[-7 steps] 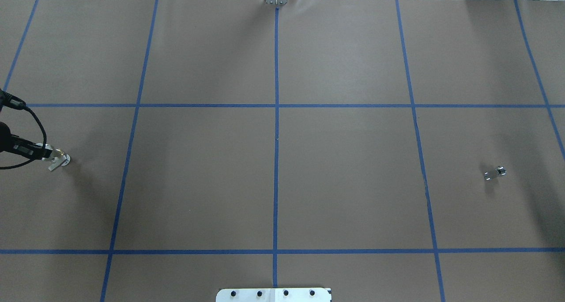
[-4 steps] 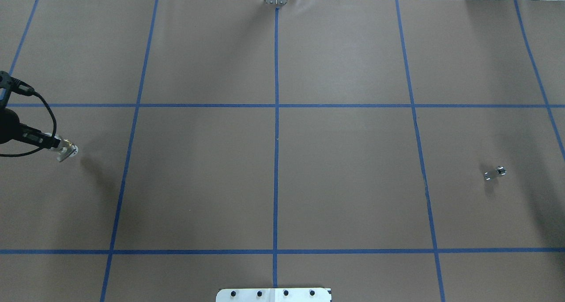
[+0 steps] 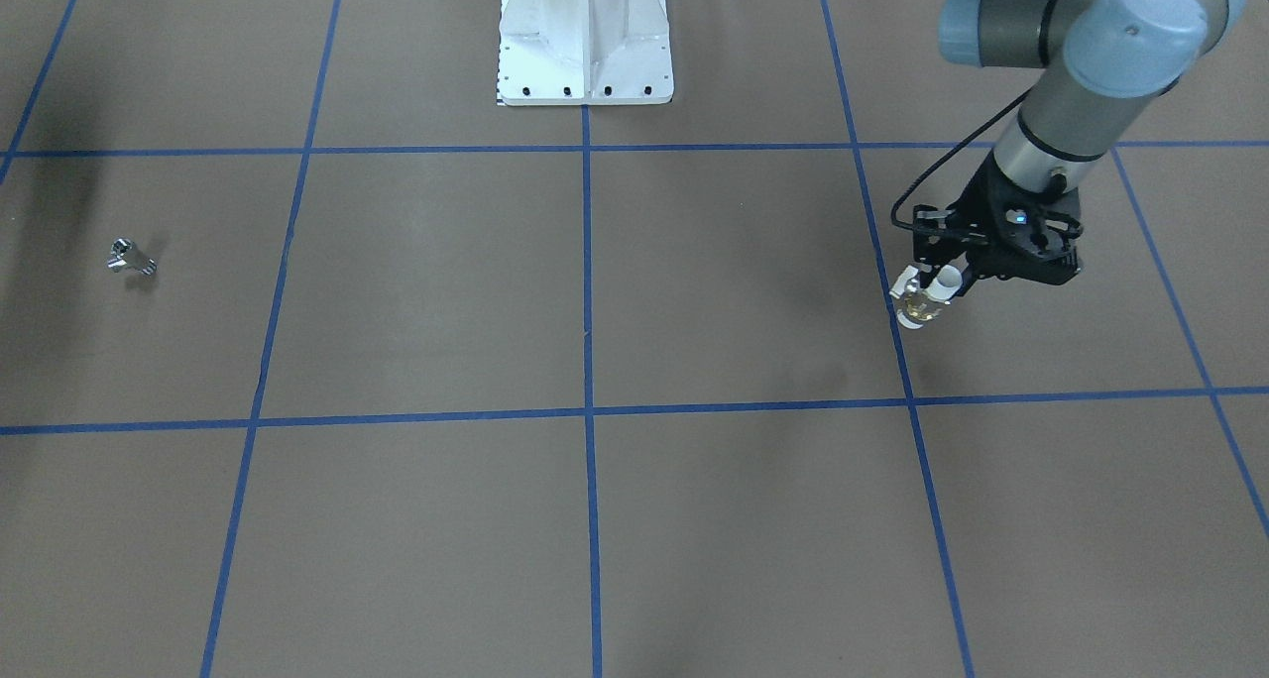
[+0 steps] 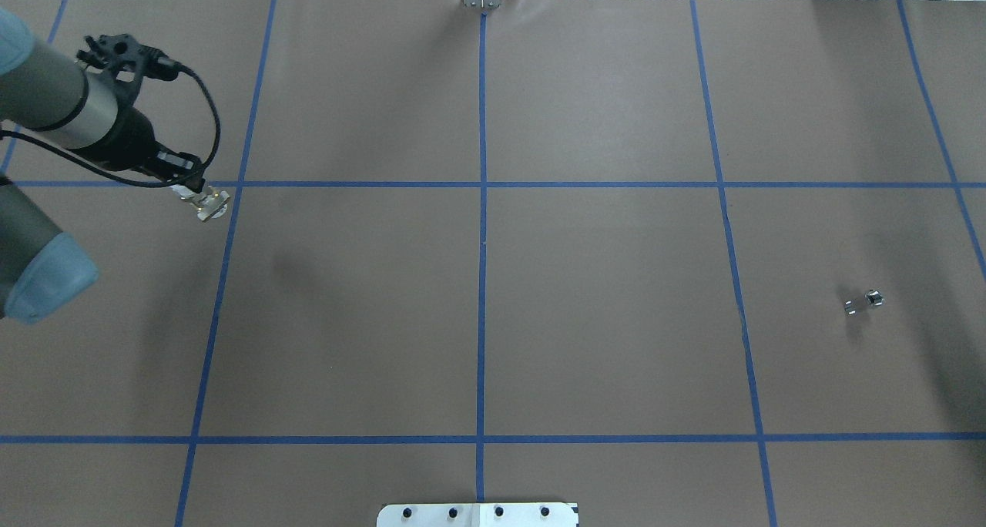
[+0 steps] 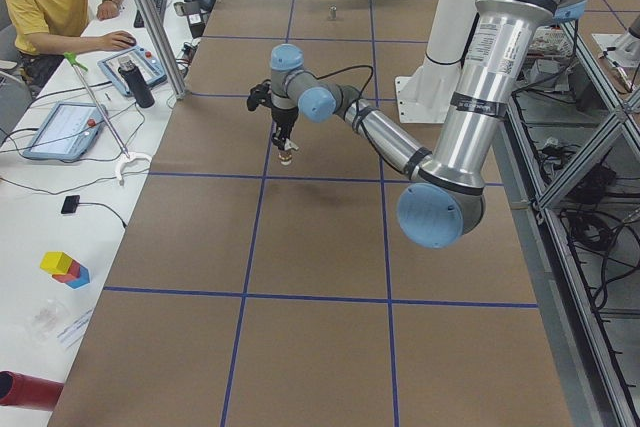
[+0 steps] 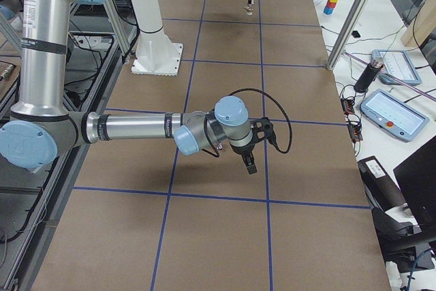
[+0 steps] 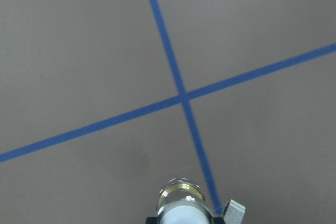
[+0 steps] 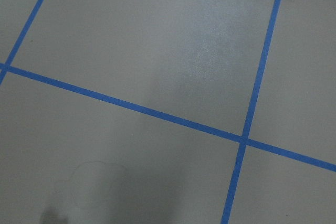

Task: Assemble PPR valve and pipe with both arms
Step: 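Carry the white fitting with the left gripper to the table center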

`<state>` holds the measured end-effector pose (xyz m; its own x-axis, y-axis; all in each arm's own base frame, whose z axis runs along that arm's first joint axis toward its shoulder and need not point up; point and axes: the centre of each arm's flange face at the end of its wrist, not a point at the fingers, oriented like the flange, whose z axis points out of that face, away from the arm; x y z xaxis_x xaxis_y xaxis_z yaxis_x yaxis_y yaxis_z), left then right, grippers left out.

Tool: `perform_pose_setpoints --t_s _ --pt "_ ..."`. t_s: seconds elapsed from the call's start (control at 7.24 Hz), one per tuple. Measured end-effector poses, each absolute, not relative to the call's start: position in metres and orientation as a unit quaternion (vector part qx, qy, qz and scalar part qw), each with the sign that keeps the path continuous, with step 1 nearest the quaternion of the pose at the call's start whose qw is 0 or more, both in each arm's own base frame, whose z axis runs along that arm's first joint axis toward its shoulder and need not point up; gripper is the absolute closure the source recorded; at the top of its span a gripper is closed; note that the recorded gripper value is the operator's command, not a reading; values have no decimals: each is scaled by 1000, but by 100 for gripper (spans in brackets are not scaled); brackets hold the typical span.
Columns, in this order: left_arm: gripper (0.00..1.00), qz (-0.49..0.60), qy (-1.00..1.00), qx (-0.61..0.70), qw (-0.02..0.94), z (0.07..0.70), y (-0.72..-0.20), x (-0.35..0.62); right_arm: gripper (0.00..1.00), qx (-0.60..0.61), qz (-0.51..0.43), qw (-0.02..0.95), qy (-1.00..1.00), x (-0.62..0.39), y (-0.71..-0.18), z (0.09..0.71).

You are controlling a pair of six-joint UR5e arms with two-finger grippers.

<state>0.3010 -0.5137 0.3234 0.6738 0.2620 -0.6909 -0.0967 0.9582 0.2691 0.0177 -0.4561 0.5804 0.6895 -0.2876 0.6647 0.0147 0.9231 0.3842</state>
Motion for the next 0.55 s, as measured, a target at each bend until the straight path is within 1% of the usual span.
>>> perform_pose_setpoints --t_s 0.28,0.55 --pt "100 68 402 76 910 253 -509 375 1 176 -83 902 -385 18 -456 581" --pt "100 31 413 52 909 202 -502 438 1 175 -83 903 -384 18 -456 583"
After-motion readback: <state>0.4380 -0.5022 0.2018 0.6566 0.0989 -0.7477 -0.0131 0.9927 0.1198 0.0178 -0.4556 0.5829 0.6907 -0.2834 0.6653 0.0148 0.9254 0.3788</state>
